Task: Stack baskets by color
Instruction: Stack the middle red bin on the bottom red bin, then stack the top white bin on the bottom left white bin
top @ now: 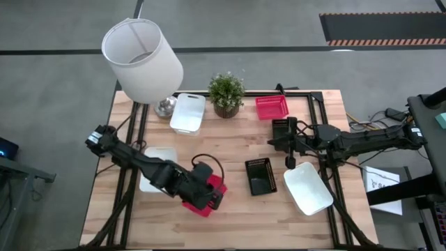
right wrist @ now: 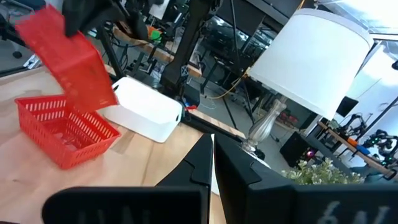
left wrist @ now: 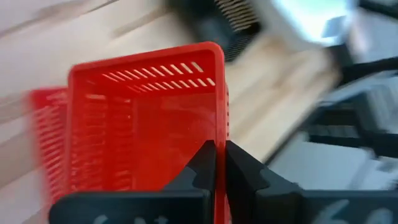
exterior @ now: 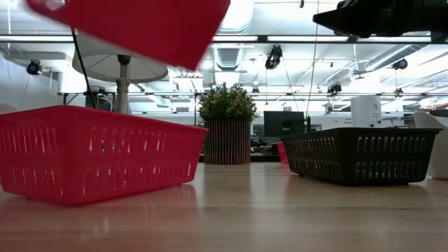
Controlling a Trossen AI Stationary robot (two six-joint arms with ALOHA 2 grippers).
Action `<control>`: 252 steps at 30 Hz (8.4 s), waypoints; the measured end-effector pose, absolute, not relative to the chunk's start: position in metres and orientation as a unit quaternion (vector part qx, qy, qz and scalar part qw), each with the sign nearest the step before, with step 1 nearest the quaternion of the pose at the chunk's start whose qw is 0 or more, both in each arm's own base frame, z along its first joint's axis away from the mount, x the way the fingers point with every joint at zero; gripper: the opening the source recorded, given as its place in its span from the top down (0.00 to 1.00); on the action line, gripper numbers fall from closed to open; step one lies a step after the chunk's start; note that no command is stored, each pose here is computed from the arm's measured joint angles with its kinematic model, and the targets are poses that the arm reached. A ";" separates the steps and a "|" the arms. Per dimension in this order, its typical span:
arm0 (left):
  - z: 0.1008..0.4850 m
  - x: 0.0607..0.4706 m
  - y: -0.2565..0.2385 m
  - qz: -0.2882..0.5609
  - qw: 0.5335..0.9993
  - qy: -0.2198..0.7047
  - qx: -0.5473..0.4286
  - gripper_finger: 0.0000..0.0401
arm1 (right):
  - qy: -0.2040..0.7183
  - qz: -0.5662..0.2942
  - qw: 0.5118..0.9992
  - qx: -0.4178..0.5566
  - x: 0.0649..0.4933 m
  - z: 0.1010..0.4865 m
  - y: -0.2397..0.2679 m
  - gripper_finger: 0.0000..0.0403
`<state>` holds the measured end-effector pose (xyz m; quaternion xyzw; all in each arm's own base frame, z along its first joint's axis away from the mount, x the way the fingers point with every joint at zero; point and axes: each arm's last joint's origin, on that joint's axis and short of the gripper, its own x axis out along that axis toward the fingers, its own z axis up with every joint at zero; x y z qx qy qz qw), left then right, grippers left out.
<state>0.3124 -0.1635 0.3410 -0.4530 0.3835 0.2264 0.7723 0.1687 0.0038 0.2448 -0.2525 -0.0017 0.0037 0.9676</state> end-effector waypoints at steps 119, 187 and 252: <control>0.261 0.255 -0.033 0.082 0.969 0.183 0.144 0.98 | 0.083 0.001 0.960 -0.266 0.192 0.214 -0.005 0.98; 0.249 0.170 -0.018 0.095 0.993 -0.014 0.076 0.98 | 0.409 -0.228 0.866 0.175 0.234 0.231 -0.103 0.54; 0.217 0.194 -0.021 0.144 0.945 0.286 -0.058 0.92 | 0.229 -0.002 0.970 -0.075 0.278 0.244 -0.005 0.58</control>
